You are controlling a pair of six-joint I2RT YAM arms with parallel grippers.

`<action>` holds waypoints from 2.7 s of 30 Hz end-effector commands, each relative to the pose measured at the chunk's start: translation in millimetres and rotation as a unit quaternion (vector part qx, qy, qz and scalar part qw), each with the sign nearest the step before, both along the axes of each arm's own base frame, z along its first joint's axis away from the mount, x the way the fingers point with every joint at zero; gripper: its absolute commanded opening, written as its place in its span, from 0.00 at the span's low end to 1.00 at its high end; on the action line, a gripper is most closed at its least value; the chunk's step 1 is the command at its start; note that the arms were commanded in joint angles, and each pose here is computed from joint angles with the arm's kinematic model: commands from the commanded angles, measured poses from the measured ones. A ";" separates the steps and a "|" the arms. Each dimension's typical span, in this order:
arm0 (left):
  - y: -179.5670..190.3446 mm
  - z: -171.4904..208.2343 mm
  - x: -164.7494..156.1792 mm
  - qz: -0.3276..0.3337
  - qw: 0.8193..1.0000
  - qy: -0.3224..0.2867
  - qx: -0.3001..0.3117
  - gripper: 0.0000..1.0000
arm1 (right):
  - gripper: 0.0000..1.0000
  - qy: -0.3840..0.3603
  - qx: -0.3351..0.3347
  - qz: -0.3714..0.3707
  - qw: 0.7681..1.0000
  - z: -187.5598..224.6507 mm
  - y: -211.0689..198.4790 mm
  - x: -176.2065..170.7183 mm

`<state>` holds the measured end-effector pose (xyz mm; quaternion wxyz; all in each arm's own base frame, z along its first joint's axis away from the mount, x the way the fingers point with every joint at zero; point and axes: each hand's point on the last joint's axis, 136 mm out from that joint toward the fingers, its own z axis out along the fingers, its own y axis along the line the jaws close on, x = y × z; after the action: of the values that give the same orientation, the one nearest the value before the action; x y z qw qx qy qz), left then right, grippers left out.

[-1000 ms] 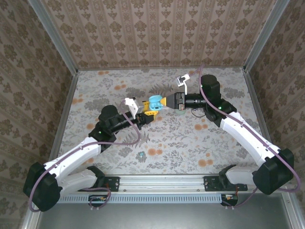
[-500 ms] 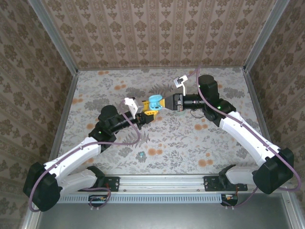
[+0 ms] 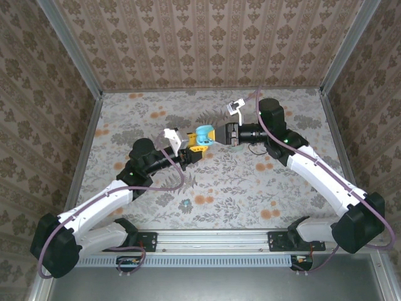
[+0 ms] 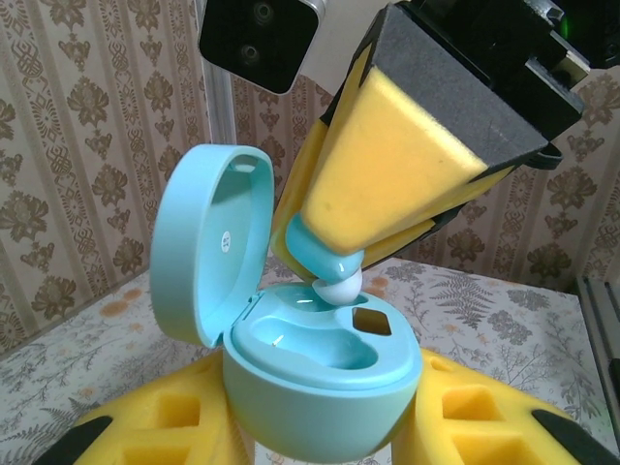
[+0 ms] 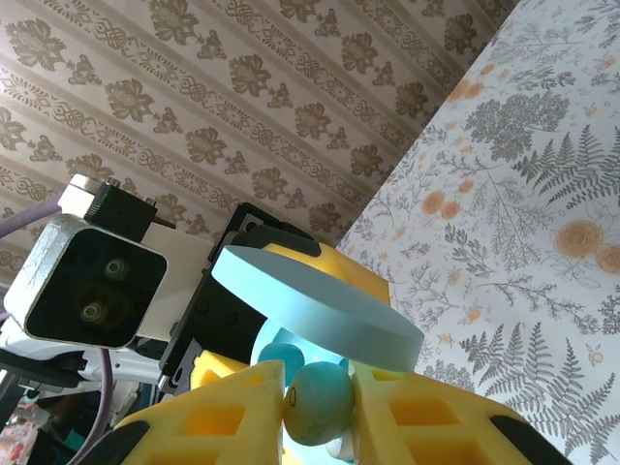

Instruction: Insert the wireless bluetooth earbuds into the charging case

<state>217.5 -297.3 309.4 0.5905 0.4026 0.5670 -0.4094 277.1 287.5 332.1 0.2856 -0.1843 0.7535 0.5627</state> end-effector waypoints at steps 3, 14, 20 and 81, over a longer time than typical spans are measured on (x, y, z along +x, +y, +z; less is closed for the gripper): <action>-1.0 23.4 -4.3 -0.009 0.999 -0.022 -0.028 0.26 | 0.26 -0.011 -0.020 -0.002 1.000 -0.8 1.6 0.0; -1.0 28.2 -7.2 -0.016 0.999 -0.023 -0.036 0.26 | 0.28 -0.021 -0.062 -0.019 0.998 -9.3 -4.7 3.8; -2.8 28.5 -7.0 -0.020 0.999 -0.021 -0.035 0.26 | 0.30 -0.023 -0.064 -0.023 0.997 -8.0 -5.3 5.5; 155.8 14.5 41.9 0.273 0.960 0.041 -0.053 0.27 | 0.50 0.299 -0.322 -0.078 0.895 -267.3 89.2 -95.5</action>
<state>266.3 -140.1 318.3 0.6766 0.1751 0.6636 -0.2670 169.3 364.6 61.1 -0.0097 -0.0638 0.9537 0.2939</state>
